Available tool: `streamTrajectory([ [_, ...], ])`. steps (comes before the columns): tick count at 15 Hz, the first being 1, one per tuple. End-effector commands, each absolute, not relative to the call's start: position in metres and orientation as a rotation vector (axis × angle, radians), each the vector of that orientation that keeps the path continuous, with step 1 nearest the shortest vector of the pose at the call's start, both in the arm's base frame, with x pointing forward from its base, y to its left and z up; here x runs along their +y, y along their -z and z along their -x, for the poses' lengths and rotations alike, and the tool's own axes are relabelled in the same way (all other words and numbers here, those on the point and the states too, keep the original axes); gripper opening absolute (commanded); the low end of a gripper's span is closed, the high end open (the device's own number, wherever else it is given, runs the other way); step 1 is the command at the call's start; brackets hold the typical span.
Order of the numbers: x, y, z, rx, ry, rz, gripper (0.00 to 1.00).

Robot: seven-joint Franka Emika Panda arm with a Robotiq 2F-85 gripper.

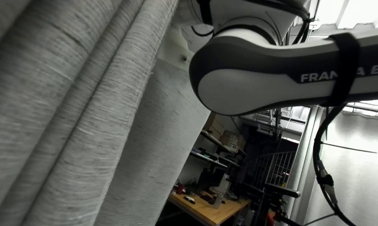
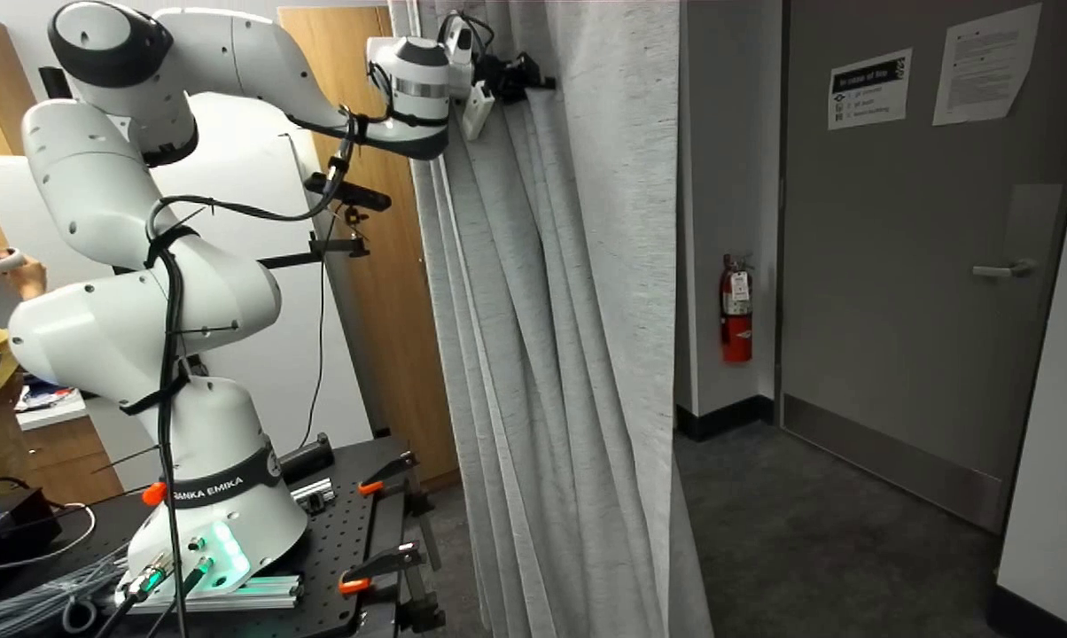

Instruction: Pull the curtain to the left

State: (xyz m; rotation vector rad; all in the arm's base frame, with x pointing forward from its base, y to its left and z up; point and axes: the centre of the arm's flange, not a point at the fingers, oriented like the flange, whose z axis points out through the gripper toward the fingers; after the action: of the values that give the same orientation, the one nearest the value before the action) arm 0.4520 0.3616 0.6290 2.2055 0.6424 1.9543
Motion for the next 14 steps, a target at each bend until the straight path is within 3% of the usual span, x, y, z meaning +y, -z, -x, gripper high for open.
streamTrajectory([
  [1, 0.433, -0.588, -0.410, 0.880, -1.959, -2.276, 0.00],
  [7, 0.509, -0.578, -0.345, 1.139, -2.061, -2.291, 0.00],
  [14, 0.527, -0.575, -0.331, 1.351, -2.048, -2.120, 0.00],
])
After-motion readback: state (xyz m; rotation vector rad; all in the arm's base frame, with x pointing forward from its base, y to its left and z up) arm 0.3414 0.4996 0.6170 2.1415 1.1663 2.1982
